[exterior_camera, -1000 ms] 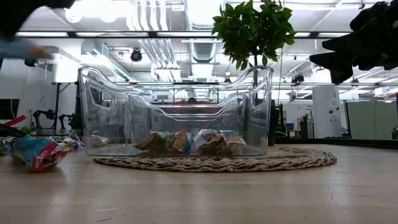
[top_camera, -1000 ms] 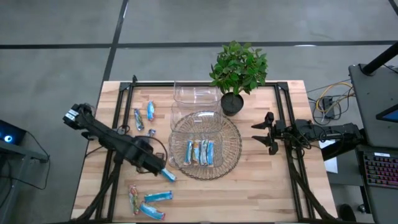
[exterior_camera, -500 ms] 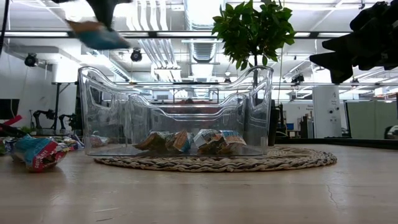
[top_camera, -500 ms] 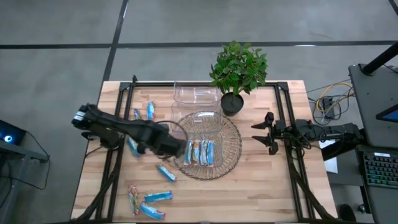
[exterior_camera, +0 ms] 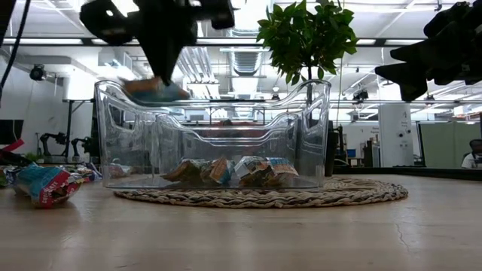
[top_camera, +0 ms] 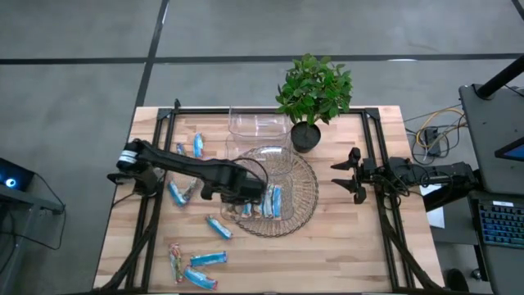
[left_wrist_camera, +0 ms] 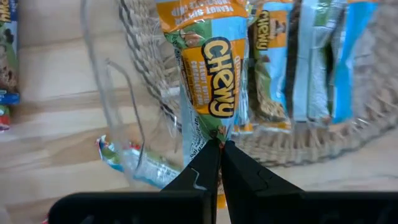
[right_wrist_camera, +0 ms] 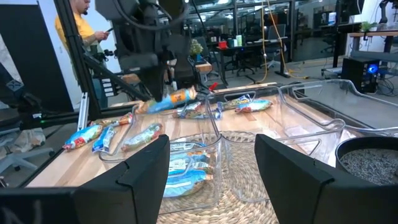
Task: Pick and place Granola Bars by type
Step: Put the yellow granola bar into the bottom transparent bin, then put the red granola bar into the top transparent bin
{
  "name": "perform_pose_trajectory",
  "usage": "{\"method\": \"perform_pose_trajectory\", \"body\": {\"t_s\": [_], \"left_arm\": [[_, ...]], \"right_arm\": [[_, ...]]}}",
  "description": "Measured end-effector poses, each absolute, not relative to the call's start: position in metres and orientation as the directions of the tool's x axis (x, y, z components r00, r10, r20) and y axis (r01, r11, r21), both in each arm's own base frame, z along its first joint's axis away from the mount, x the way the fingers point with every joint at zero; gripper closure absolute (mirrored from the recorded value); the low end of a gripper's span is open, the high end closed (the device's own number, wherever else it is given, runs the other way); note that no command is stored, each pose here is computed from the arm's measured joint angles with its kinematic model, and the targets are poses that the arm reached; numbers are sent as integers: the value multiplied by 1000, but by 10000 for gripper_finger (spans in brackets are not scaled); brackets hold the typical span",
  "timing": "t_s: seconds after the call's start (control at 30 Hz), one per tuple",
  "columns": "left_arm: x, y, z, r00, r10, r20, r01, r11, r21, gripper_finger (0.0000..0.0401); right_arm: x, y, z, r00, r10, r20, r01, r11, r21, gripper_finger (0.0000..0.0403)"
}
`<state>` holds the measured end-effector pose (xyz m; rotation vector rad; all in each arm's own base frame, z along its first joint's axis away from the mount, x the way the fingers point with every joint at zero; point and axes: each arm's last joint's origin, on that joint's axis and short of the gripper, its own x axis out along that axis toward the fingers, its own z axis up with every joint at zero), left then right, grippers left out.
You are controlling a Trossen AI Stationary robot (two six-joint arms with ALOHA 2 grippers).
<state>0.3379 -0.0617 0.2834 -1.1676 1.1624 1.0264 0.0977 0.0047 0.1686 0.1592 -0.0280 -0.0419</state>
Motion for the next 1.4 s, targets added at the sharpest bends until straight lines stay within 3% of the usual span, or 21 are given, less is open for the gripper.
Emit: {"method": "perform_pose_trajectory", "body": {"t_s": [0.67, 0.97, 1.1, 1.4], "left_arm": [[346, -46, 203, 68, -46, -997, -992, 103, -72, 401], [348, -47, 196, 92, -107, -990, -985, 137, -106, 398], [350, -46, 199, 106, -108, -988, -978, 169, -124, 370], [348, -45, 201, 99, -120, -988, -978, 172, -119, 255]], "right_arm": [[98, 5, 169, 999, -44, 24, 39, 986, 159, 179], [98, 5, 169, 999, -44, 24, 40, 986, 159, 179], [98, 5, 169, 999, -44, 24, 40, 986, 159, 179], [98, 5, 169, 999, -44, 24, 40, 986, 159, 179]]}}
